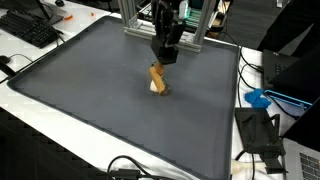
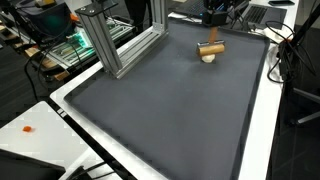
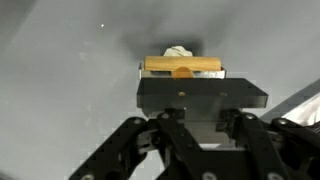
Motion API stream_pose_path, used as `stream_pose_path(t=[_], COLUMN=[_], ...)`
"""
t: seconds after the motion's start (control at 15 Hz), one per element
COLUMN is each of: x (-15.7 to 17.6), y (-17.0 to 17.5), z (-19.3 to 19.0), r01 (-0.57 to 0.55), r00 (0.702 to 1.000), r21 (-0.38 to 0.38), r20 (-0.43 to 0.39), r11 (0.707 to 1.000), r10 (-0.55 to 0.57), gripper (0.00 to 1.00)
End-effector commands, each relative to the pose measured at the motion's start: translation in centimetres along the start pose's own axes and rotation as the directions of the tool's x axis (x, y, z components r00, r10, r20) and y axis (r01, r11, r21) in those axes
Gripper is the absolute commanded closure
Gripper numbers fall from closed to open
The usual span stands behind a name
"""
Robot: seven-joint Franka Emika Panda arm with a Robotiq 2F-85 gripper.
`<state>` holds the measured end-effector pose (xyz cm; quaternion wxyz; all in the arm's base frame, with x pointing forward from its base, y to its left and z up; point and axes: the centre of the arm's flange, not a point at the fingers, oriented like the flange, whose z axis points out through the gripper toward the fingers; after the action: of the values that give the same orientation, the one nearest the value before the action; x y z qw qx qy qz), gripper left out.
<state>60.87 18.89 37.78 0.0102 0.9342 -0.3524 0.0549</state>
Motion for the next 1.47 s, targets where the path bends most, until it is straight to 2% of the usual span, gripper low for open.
stream_pose_path(t=[0.0,0.2,0.53,1.0,1.4], x=[1.0,1.4,1.2,0.8,0.3], y=[-0.2,-0.1,0.1,0.3,0.6], z=[1.3,2.0,2.6,2.8,3.9], r01=[-0.048,-0.075,-0.08,-0.075,-0.074], r00=[0.998,0.997,0.995,0.987,0.983], r21=[-0.022,-0.035,-0.055,-0.038,-0.045], r20=[-0.043,-0.038,0.054,0.141,0.162], r11=[0.999,0.997,0.995,0.996,0.996], r10=[0.047,0.074,0.083,0.08,0.08], gripper=[0.78,0.78,0.78,0.78,0.78])
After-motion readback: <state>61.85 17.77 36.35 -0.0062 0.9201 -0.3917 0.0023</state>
